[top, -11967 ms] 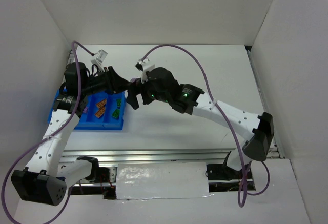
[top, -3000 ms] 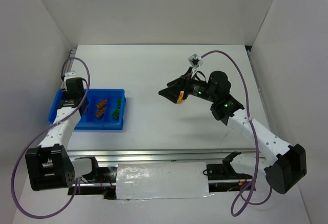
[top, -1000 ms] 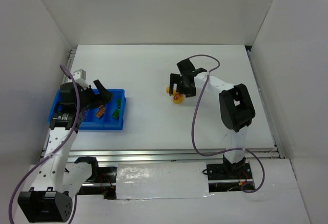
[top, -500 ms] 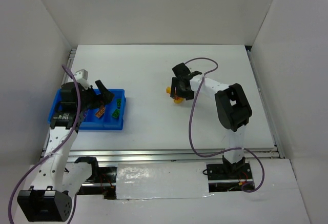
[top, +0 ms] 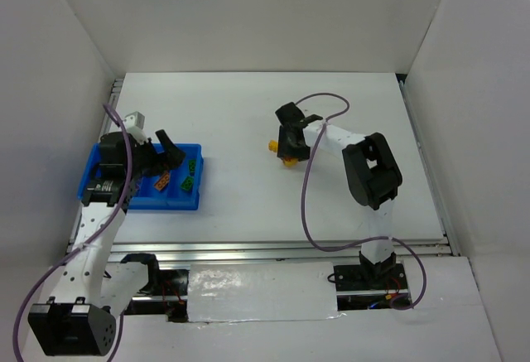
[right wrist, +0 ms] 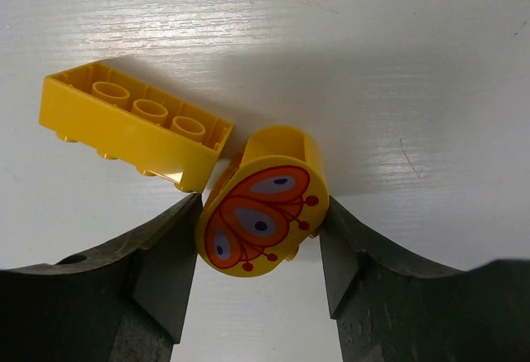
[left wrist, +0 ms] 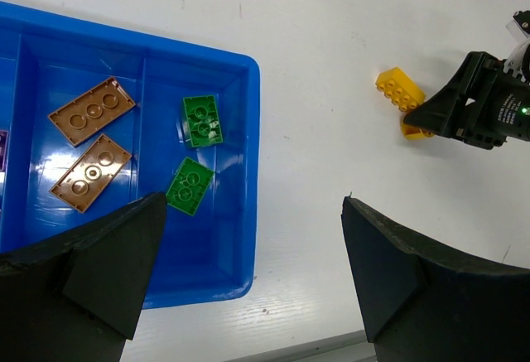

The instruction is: Sort the legos into containers by color

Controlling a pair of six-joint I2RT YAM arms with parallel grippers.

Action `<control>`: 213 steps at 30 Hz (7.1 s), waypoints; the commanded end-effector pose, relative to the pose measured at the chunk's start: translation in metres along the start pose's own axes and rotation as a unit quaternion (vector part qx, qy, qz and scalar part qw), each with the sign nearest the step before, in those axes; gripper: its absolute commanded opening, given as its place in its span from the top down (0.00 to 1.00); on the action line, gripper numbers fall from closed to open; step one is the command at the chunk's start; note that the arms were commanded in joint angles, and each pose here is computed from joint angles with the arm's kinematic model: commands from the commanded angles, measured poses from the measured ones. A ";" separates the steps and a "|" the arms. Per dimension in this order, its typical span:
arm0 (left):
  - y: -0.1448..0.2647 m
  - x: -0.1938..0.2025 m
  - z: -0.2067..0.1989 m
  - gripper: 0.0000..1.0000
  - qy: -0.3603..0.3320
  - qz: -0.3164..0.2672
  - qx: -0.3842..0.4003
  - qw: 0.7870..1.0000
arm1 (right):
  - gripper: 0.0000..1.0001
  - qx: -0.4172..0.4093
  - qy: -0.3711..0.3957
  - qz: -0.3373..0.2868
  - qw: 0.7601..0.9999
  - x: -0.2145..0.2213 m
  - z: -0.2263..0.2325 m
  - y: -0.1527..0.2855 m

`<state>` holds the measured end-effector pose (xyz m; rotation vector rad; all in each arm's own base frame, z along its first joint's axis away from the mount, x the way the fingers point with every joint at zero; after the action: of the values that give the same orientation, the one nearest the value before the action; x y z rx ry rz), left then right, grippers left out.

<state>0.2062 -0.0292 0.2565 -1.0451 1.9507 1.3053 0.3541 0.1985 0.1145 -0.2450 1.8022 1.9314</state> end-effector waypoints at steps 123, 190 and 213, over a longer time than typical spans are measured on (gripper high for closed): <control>0.015 -0.023 -0.059 0.24 0.061 0.134 0.244 0.959 | 1.00 -0.528 0.268 -0.190 0.783 0.066 0.159 0.231; -0.049 -0.012 0.163 0.57 -0.235 -0.127 -0.425 0.865 | 0.00 -0.493 0.158 -0.311 0.797 0.074 0.003 0.248; 0.019 -0.086 0.061 0.00 0.078 -0.245 -0.218 0.941 | 0.00 -0.297 0.156 -0.175 0.926 0.029 0.026 0.159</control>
<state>0.2621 0.0899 0.3218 -1.7400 1.0151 1.6245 0.2482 0.2350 0.2481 -1.1227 0.9847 2.2421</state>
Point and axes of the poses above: each gripper's point midway between its finger pads, its own y axis back along the fingers, its own z axis along the line the jaws close on, x = y × z, the point moved 10 cm from there along y, back along the fingers, and after that the axes turned 6 degrees about -y, right-handed, at the moved point
